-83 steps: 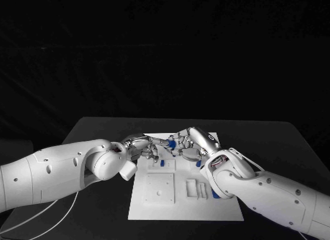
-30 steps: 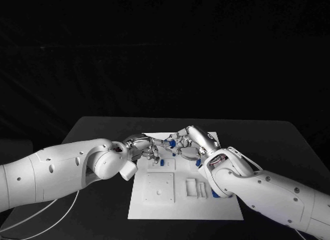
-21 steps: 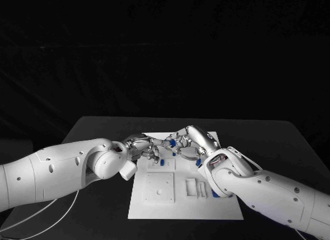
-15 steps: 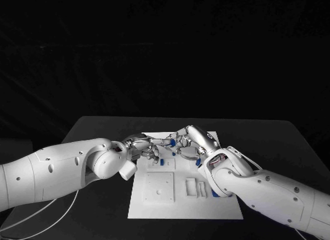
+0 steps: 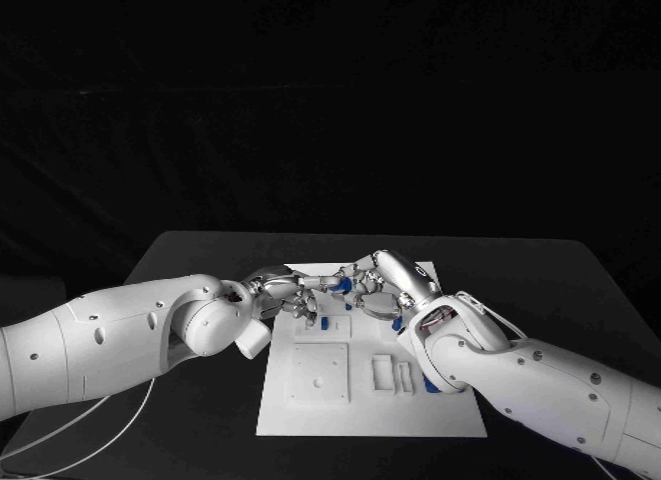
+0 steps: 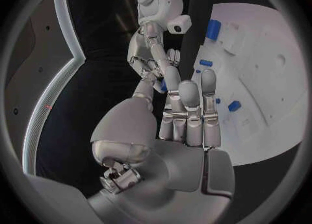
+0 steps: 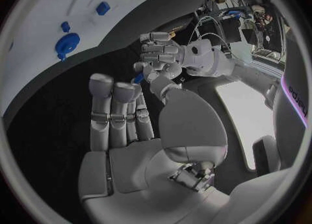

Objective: Assemble the parts on the task board

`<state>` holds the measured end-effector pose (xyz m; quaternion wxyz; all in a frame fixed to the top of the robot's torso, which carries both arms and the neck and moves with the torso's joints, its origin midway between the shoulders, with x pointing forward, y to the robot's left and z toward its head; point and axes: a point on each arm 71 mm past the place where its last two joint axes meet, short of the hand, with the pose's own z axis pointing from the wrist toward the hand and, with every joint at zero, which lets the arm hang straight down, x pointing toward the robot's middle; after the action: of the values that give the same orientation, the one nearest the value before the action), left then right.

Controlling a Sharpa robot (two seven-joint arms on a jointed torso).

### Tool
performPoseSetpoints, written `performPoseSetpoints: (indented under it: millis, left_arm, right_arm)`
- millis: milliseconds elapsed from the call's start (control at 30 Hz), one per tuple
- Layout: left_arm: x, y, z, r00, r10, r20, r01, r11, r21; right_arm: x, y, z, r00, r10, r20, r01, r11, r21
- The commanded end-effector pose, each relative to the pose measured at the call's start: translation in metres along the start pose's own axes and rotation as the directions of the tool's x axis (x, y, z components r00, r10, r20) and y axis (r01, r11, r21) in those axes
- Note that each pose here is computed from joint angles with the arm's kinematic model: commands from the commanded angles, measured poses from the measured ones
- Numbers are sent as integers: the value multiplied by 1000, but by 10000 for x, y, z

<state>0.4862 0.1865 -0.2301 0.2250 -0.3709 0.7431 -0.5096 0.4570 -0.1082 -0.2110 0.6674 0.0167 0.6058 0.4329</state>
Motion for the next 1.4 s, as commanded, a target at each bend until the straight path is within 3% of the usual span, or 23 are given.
performPoseSetpoints:
  millis: [33,533,833,1400]
  left_arm:
    - [-23,-14,-9,1000,26,-5,-26,999,20]
    - [-173,9,-56,997,68,39,-69,998,15]
    - [-240,9,-109,987,159,11,-160,987,37]
    - [-98,-17,-67,951,294,-99,-287,955,71]
  right_arm:
    - [11,18,-5,1000,6,-25,-6,1000,-16]
    - [-11,6,-32,999,11,-40,-12,1000,-18]
    - [-31,-42,-73,997,22,-80,-24,1000,-16]
    - [-19,-20,-107,988,44,-150,-50,998,-33]
